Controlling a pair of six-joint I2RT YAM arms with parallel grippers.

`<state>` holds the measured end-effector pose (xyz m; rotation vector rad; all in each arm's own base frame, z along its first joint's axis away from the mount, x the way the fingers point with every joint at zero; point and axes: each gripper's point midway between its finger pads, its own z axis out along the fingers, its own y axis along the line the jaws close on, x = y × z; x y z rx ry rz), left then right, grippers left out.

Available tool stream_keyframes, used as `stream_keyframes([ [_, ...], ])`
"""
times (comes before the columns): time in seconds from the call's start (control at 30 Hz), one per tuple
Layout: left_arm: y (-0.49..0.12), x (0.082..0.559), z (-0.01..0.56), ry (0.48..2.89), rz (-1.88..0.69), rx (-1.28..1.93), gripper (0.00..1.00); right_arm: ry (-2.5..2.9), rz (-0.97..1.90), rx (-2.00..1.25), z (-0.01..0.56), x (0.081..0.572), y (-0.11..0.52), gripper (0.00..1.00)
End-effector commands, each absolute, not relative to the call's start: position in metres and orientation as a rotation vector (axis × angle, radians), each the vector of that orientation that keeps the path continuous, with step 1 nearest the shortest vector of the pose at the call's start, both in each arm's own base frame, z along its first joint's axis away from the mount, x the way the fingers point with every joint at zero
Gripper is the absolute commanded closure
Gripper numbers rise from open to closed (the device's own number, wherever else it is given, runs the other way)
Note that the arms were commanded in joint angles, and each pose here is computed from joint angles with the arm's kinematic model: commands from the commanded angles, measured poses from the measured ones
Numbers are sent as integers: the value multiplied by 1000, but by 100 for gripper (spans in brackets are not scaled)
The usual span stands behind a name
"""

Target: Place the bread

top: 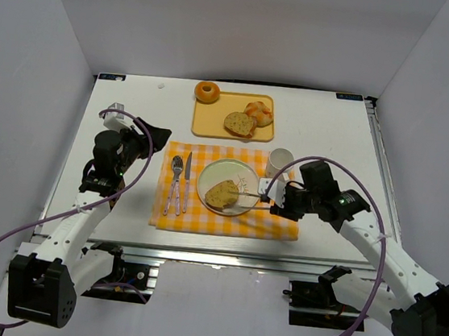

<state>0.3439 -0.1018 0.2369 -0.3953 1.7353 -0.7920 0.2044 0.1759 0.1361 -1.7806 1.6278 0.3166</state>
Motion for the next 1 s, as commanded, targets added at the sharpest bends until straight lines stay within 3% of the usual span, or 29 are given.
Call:
stream_keyframes([
  [0.0,-105,343,243,1714,-812,-375,30,1530,331,-1746,169,207,187,54],
  [0.3,-106,346,245,1711,-818,-372,30,1532,385,-1412,245,245,214,75],
  [0.43,-107,348,249,1708,-817,-361,30,1675,369,-1122,268,302,195,92],
  [0.53,-107,348,250,1709,-815,-358,30,1818,375,-802,278,359,152,96],
  [0.73,-107,348,249,1702,-823,-358,30,2029,179,-298,223,431,30,91],
  [0.97,-109,350,248,1702,-831,-355,30,2198,38,-119,114,435,-28,77],
])
